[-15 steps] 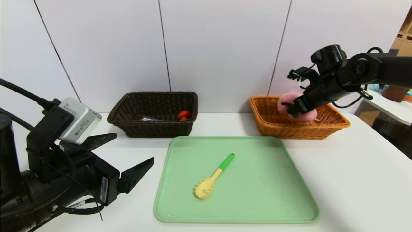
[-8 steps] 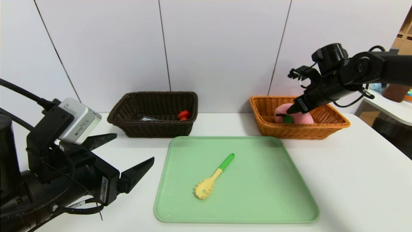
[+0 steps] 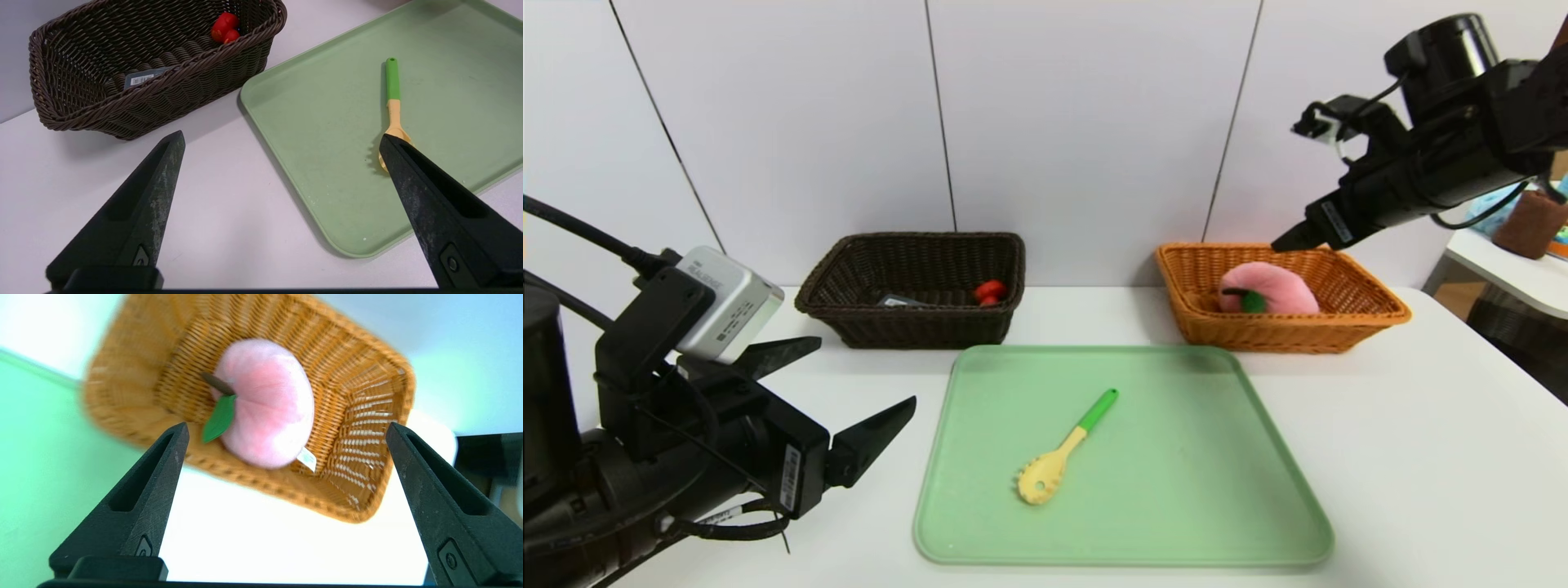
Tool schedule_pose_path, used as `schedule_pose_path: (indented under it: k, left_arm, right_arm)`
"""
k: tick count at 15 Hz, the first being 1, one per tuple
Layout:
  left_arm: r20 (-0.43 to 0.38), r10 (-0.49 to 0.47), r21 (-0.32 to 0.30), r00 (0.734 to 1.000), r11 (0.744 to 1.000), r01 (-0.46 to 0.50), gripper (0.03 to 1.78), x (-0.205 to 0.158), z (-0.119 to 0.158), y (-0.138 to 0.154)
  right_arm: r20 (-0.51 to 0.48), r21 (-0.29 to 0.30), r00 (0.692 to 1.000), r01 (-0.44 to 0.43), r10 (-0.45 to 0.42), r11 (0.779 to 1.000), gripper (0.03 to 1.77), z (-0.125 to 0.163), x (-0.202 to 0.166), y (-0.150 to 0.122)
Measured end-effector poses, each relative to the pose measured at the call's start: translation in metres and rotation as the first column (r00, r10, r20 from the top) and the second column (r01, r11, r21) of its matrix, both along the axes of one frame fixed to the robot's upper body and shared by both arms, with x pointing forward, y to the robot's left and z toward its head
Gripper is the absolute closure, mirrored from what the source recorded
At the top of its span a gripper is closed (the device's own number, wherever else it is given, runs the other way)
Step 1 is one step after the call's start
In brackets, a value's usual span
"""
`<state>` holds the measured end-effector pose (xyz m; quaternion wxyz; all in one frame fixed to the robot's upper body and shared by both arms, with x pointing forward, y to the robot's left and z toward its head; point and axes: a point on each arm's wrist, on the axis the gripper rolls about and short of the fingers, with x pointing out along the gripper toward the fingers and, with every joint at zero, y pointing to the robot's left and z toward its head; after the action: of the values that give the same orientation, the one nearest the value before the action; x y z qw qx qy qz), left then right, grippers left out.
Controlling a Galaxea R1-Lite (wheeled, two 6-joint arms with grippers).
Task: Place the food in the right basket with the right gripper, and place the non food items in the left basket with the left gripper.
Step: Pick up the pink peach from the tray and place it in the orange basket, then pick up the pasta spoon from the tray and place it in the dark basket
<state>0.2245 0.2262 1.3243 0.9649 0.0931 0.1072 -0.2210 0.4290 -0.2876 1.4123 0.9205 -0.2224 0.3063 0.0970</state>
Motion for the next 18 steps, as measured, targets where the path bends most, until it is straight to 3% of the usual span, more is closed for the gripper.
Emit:
schedule_pose_path:
  k: [4,9,13,18]
  left_arm:
    - [-0.002,0.000,0.002,1.000,1.000,0.000,0.12,0.000,0.000,0.000]
    - [0.000,0.000,0.000,1.000,1.000,0.000,0.12,-0.001,0.000,0.001]
    - [0.002,0.000,-0.001,1.000,1.000,0.000,0.12,-0.002,0.000,0.002]
    - [0.000,0.000,0.000,1.000,1.000,0.000,0.12,-0.001,0.000,0.001]
  right_arm:
    - [0.095,0.080,0.995,-0.020,0.012,0.997,0.12,0.040,-0.064,0.007]
    - [0.105,0.175,0.994,-0.021,0.002,0.984,0.11,0.045,-0.126,0.007]
    - [0.068,0.266,0.997,0.012,-0.032,0.964,0.11,0.027,-0.173,0.002]
    - [0.068,0.290,0.991,0.090,-0.115,0.953,0.11,-0.022,-0.214,-0.011]
